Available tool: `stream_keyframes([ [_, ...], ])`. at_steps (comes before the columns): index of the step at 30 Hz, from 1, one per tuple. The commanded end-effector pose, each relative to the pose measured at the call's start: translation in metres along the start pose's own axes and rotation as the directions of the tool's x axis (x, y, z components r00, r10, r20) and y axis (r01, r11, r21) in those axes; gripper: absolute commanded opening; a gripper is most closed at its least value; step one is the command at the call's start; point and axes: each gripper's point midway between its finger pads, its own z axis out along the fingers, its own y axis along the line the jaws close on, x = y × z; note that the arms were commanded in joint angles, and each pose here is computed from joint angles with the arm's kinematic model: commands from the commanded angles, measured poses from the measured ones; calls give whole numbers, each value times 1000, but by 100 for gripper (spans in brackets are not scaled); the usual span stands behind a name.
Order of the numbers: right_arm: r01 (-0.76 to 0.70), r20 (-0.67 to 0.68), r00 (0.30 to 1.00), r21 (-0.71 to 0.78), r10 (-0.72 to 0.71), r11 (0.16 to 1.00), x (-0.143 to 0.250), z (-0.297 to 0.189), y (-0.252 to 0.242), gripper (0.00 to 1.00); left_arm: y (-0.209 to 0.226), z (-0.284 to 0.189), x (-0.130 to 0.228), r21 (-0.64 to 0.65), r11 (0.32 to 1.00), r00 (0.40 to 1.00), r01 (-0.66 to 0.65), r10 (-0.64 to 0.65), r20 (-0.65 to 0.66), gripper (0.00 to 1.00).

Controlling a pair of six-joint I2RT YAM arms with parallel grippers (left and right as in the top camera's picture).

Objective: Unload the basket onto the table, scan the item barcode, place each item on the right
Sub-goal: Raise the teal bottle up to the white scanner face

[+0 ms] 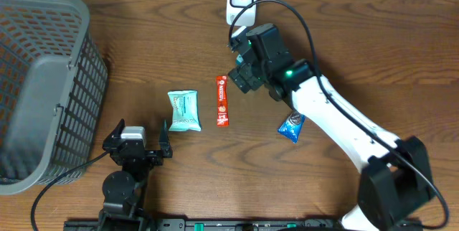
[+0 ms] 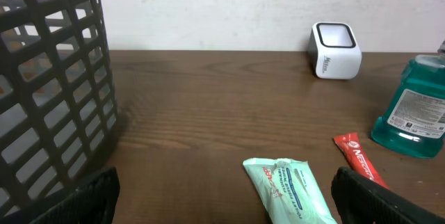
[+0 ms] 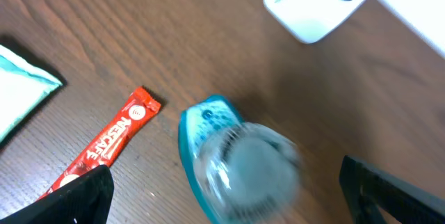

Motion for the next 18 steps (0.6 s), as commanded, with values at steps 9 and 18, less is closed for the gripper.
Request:
stream_keyframes([
  [9, 0, -30, 1000, -28, -1, 1000, 13, 46, 2, 82, 1, 3, 19, -3, 1000, 999, -4, 4, -45, 98],
  [18, -15, -30, 999, -15, 15, 1000, 15, 48, -7, 47, 1, 3, 19, -3, 1000, 999, -4, 4, -45, 98],
])
